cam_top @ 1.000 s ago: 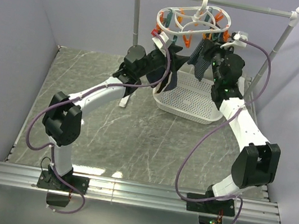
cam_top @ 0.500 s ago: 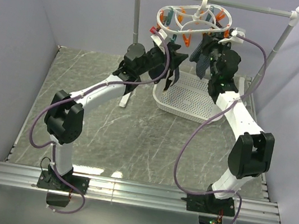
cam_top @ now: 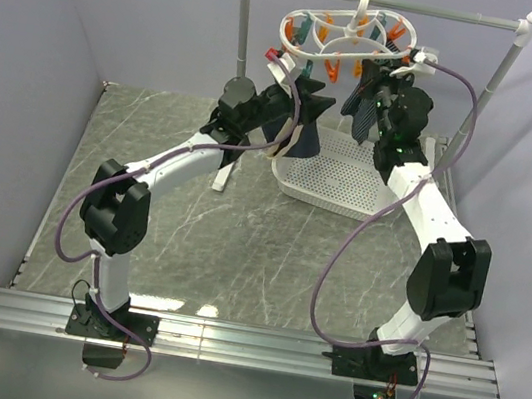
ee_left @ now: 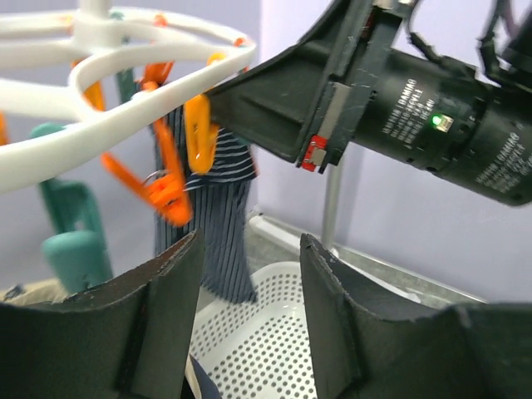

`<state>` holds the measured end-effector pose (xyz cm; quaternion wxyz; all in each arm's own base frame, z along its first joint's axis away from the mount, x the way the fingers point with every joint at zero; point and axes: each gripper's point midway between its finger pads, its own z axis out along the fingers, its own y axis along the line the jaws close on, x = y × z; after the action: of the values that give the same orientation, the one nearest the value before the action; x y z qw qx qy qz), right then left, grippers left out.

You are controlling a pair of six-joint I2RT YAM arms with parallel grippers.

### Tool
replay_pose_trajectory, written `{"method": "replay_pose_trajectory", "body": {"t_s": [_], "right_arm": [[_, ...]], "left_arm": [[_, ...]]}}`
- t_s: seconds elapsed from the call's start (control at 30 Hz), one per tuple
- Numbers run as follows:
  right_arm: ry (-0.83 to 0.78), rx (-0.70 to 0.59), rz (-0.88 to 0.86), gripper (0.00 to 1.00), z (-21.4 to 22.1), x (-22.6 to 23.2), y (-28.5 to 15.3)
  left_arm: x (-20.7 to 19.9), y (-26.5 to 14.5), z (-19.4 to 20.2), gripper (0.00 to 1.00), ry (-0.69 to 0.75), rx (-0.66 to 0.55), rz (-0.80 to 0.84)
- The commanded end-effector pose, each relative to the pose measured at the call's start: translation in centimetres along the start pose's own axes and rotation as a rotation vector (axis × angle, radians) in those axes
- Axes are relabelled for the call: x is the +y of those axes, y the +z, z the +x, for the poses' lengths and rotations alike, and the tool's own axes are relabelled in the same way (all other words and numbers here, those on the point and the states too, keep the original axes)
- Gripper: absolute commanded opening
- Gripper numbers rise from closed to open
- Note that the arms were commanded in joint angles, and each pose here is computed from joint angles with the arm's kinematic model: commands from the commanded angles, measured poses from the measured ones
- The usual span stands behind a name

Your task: Clip the underwear to the hanger

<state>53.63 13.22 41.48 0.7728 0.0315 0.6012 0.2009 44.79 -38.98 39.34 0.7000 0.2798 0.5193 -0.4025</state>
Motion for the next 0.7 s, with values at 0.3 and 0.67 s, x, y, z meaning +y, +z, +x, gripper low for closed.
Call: {"method": "replay_pose_trajectory", "body": {"t_s": [0.3, 0.67], "right_arm": [[0.127, 0.104, -0.159, 0.00, -4.9, 4.5, -3.5], [0.221, 0.184, -0.217, 0.00, -4.6, 6.1, -5.4]], "left_arm": [[-3.7, -0.1, -3.8, 0.51, 0.100, -0.083, 0.066], [-2.2, 1.5, -3.7, 0.52, 0.064, -0.074, -0.042]]}}
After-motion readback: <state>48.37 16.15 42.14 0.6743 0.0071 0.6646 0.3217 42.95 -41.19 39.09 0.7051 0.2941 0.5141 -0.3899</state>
